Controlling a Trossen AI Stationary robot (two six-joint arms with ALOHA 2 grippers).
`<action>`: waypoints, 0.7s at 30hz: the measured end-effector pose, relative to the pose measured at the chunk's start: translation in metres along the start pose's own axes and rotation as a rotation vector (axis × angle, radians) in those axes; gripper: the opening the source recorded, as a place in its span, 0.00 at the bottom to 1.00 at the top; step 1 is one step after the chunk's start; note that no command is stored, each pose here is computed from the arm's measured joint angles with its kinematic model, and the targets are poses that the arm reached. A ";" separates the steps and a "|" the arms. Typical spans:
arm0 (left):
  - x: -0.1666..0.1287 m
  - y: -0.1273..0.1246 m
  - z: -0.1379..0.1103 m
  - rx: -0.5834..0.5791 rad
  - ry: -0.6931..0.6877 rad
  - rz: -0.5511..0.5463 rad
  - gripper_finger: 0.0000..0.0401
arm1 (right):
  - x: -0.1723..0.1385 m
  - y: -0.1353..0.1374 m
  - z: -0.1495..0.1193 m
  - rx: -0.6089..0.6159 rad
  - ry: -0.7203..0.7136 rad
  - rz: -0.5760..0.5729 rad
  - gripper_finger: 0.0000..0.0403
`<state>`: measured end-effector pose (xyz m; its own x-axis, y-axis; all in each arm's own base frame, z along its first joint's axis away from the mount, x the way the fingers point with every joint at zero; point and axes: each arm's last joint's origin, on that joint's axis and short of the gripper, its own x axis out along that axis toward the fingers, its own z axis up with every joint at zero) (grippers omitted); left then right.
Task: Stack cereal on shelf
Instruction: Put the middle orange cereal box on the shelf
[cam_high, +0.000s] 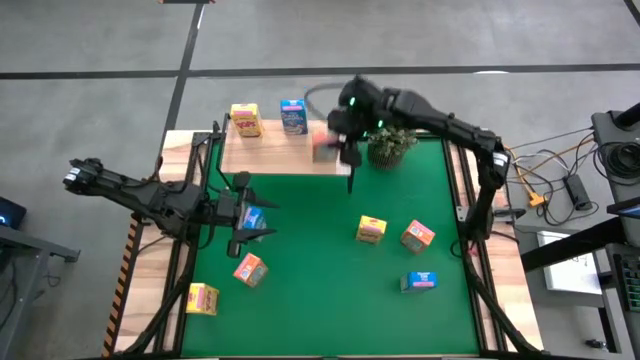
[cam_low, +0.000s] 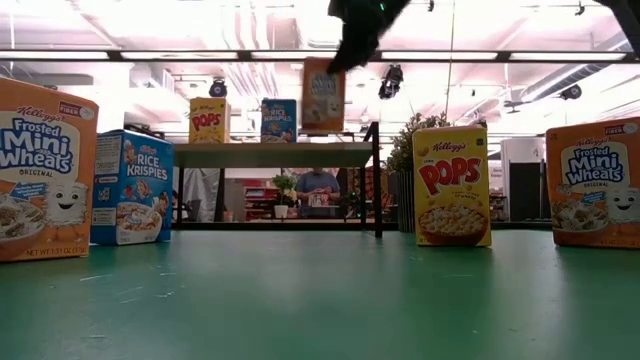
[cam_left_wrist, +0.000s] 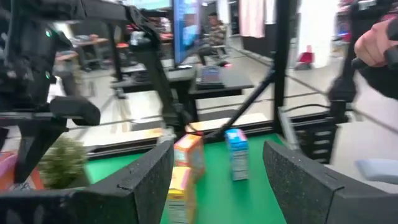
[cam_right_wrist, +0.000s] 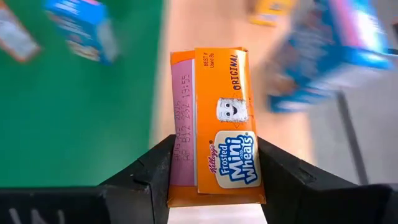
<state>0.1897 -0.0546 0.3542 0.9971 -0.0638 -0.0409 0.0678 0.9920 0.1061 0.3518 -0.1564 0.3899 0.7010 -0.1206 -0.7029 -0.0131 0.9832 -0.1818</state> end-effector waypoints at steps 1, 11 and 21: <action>-0.001 0.001 0.001 0.014 -0.003 0.023 0.58 | -0.001 -0.012 -0.005 0.001 -0.008 -0.013 0.43; -0.021 0.015 0.015 0.131 -0.022 0.272 0.58 | -0.011 -0.094 -0.043 0.040 -0.110 -0.080 0.43; -0.030 0.025 0.019 0.191 -0.035 0.336 0.58 | 0.001 -0.107 -0.041 -0.001 -0.115 -0.089 0.43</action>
<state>0.1619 -0.0296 0.3771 0.9652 0.2543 0.0606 -0.2608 0.9205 0.2909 0.3247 -0.2674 0.3808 0.7762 -0.1905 -0.6010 0.0519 0.9694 -0.2401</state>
